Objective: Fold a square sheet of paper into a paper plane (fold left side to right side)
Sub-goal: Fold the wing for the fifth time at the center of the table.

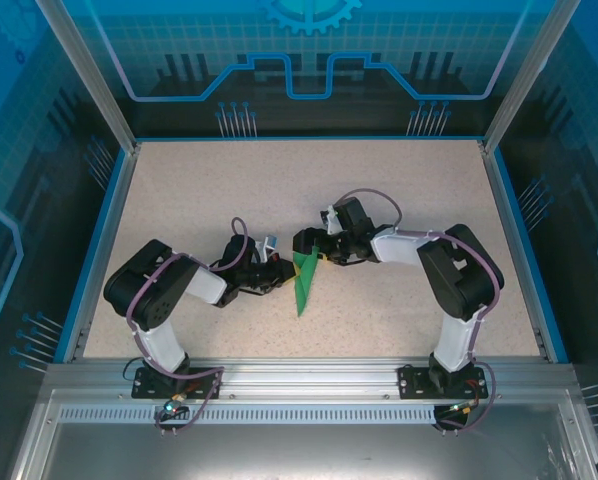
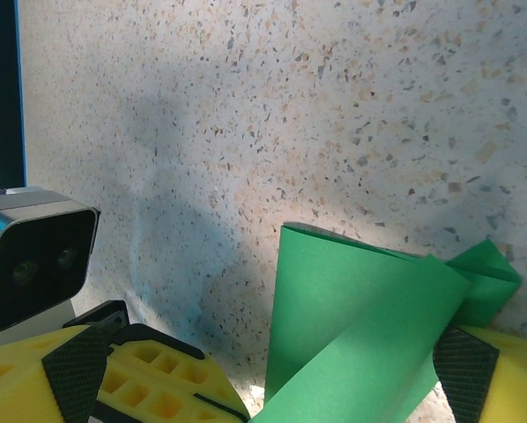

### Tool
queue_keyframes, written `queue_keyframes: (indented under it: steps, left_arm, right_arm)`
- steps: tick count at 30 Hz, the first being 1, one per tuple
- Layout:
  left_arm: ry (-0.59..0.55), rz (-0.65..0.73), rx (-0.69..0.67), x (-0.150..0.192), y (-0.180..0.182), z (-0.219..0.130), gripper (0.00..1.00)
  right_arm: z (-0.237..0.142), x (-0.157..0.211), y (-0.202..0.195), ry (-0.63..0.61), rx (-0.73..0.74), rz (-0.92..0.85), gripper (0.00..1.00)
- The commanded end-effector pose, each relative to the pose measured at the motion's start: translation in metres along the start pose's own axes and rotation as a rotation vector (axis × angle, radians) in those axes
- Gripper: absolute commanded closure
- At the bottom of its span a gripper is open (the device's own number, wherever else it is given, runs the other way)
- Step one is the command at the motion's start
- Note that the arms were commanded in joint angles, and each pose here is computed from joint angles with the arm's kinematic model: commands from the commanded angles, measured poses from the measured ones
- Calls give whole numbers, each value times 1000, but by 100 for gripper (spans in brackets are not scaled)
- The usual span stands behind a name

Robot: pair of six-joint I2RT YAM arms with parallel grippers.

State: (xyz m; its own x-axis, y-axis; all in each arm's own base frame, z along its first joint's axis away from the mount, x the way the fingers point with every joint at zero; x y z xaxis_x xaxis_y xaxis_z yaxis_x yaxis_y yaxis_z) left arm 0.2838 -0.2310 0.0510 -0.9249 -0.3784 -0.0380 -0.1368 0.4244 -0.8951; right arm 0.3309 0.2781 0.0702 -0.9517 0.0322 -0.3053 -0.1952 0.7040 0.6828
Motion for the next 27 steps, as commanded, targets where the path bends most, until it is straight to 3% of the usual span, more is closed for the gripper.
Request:
queue_keyframes:
  steps: [1, 13, 27]
  left_arm:
    - [-21, 46, 20, -8, -10, -2, 100]
    - [-25, 65, -4, -12, -10, -2, 100]
    - [-22, 57, -54, -16, 4, 3, 100]
  right_arm:
    - [6, 3, 3, 34, -5, 8, 1]
    - [17, 23, -18, 172, 196, 13, 1]
    - [20, 29, -22, 201, 224, 6, 1]
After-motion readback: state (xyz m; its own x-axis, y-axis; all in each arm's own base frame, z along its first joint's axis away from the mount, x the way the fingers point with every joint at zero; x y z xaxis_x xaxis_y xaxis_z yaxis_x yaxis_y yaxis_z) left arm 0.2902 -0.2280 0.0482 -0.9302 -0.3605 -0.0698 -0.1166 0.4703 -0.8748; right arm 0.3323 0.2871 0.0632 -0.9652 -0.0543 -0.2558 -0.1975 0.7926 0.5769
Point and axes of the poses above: each hand's point on the last joint's axis, 136 mm out from that joint toward the fingers, its own z axis out along the fingers, its own y axis along the line the jaws close on, x = y × z, the point moved 3 cm from there along -z, back along the fingers, and after that the axes turned 5 degrees about -z, right-handed, at the moved point
